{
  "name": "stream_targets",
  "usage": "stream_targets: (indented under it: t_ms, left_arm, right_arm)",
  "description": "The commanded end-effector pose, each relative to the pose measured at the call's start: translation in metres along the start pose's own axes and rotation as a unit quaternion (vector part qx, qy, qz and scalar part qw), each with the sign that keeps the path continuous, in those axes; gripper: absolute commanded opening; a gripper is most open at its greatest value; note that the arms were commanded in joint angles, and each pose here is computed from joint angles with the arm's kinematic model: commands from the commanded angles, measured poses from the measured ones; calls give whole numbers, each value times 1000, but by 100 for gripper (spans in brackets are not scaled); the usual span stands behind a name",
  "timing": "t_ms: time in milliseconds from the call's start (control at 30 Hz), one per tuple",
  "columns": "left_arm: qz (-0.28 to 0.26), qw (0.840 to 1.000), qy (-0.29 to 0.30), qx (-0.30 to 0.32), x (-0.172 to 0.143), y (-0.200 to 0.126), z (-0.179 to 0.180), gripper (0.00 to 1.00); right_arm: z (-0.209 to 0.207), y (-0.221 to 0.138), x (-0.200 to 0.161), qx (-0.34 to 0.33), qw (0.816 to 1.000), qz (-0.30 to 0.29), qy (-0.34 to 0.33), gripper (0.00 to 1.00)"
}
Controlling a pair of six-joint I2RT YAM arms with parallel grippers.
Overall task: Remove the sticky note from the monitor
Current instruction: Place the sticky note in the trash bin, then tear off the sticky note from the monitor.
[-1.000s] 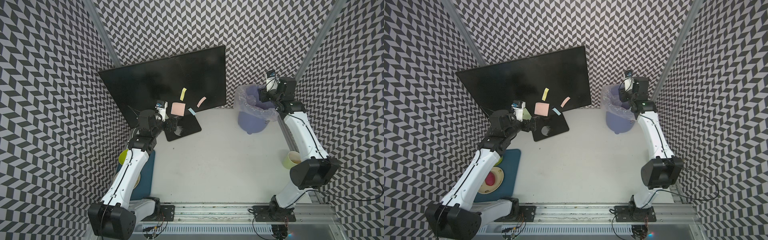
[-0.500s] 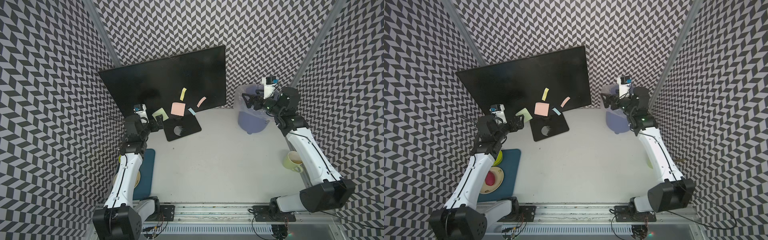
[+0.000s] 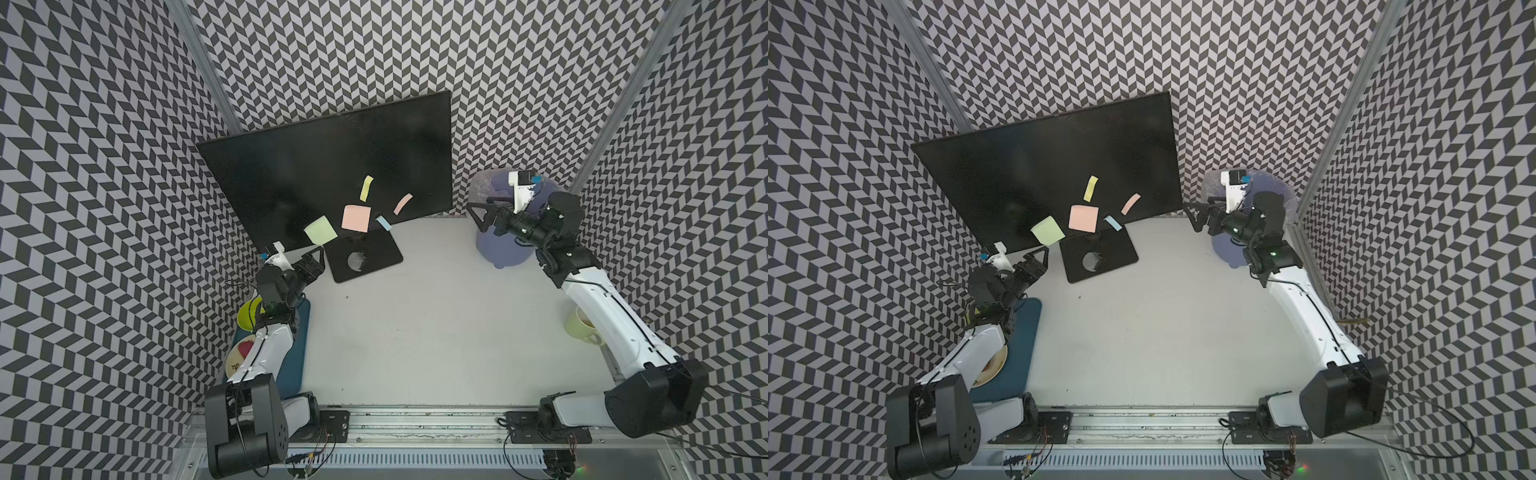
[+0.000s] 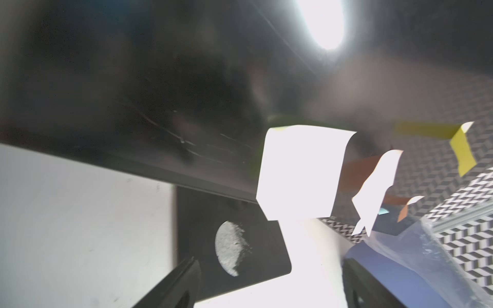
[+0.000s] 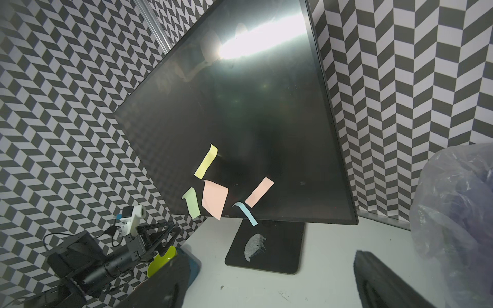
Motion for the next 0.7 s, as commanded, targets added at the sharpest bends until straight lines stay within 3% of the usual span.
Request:
stream_targets:
  t_ms: [0,400,667]
  left_arm:
    - [-56,995,-5,-86,24,-1,-32,84]
    - [-21,996,-27,-85,7,32,-19,76]
    - [-34,994,-28,-98,21,41,-25,70]
  right_arm:
    - [22,-11,21,28,999,-38,-23,99]
    - [27,-10,17,49,998,-31,-13,99]
    - [29,-12,18,53,998,-33,-15,99]
Point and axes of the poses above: each gripper's point midway between its finger pads, its own y axis out along the fingers, its own z axis along the line the jaws close on, x = y × z, the point moved 2 cm from there along -y, back along the fingers, and after that the axes turned 4 degrees about y, right-handed, at the moved point
